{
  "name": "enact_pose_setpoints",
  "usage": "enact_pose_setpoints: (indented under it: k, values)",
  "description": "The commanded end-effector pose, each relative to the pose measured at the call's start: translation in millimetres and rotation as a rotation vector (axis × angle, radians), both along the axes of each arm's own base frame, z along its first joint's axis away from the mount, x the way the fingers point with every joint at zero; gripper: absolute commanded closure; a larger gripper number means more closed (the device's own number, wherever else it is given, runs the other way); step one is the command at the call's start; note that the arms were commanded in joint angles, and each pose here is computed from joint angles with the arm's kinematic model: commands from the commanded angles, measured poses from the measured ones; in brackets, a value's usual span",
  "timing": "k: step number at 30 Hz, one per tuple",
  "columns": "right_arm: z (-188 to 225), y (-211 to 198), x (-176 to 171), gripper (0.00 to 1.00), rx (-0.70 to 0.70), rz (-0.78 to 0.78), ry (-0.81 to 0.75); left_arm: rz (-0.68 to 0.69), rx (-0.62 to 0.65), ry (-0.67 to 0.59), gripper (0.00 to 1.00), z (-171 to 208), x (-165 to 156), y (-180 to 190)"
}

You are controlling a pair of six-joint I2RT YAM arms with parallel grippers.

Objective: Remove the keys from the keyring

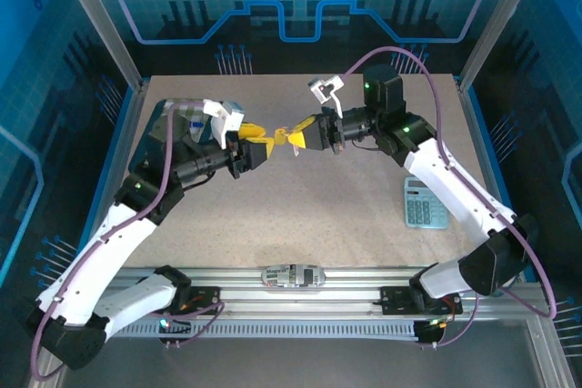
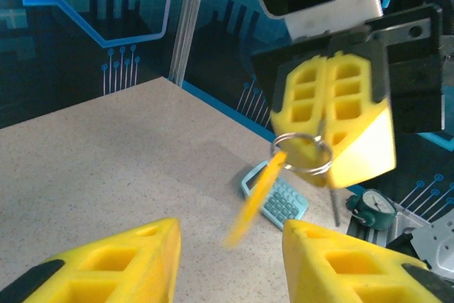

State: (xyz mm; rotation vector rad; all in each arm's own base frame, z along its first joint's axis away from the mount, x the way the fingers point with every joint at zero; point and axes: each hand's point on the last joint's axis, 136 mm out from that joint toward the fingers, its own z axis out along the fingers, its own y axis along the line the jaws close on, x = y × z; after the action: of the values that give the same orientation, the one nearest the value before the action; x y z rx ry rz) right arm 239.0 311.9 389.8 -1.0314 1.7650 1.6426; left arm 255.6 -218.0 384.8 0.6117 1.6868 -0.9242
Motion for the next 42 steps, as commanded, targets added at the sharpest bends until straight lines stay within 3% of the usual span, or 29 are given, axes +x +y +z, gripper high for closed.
enact_pose_setpoints:
  k: [1,5,7,10,13,18,23,36,39,42]
  values:
    - [-25.9,-2.1,0.0,1.0,-0.154,-0.044,0.097,-0.004,-0.008,-0.039,0.48,2.9,-7.3,4.4]
    - [-37.5,0.2,0.6,1.0,-0.269,-0.033,0.216,0.027,0.021,-0.057,0.43,-12.7,-5.0,9.0]
    - [-46.1,2.0,-1.6,1.0,-0.325,-0.019,0.243,-0.062,0.046,-0.112,0.44,-22.6,-15.9,0.8]
    - [-52.4,5.8,-5.2,1.0,-0.355,0.008,0.259,-0.146,0.065,-0.185,0.58,-31.3,-26.2,-6.8]
    - [-50.7,10.6,-11.8,1.0,-0.343,0.04,0.238,-0.162,0.112,-0.219,0.61,-39.3,-25.5,-7.8]
    - [-51.6,16.2,-18.9,1.0,-0.335,0.08,0.229,-0.192,0.14,-0.338,0.49,-41.2,-31.7,-8.7]
    - [-50.3,18.7,-24.2,1.0,-0.324,0.111,0.225,-0.191,0.158,-0.392,0.49,-38.7,-31.7,-8.3]
    - [-45.3,20.5,-28.2,1.0,-0.31,0.132,0.213,-0.28,0.212,-0.441,0.76,-38.4,-38.2,-26.8]
    - [-45.8,20.1,-28.8,1.0,-0.313,0.132,0.215,-0.283,0.218,-0.444,0.88,-38.1,-37.7,-27.9]
    - [-45.4,20.3,-29.9,1.0,-0.312,0.136,0.215,-0.279,0.214,-0.45,0.9,-36.1,-36.3,-28.9]
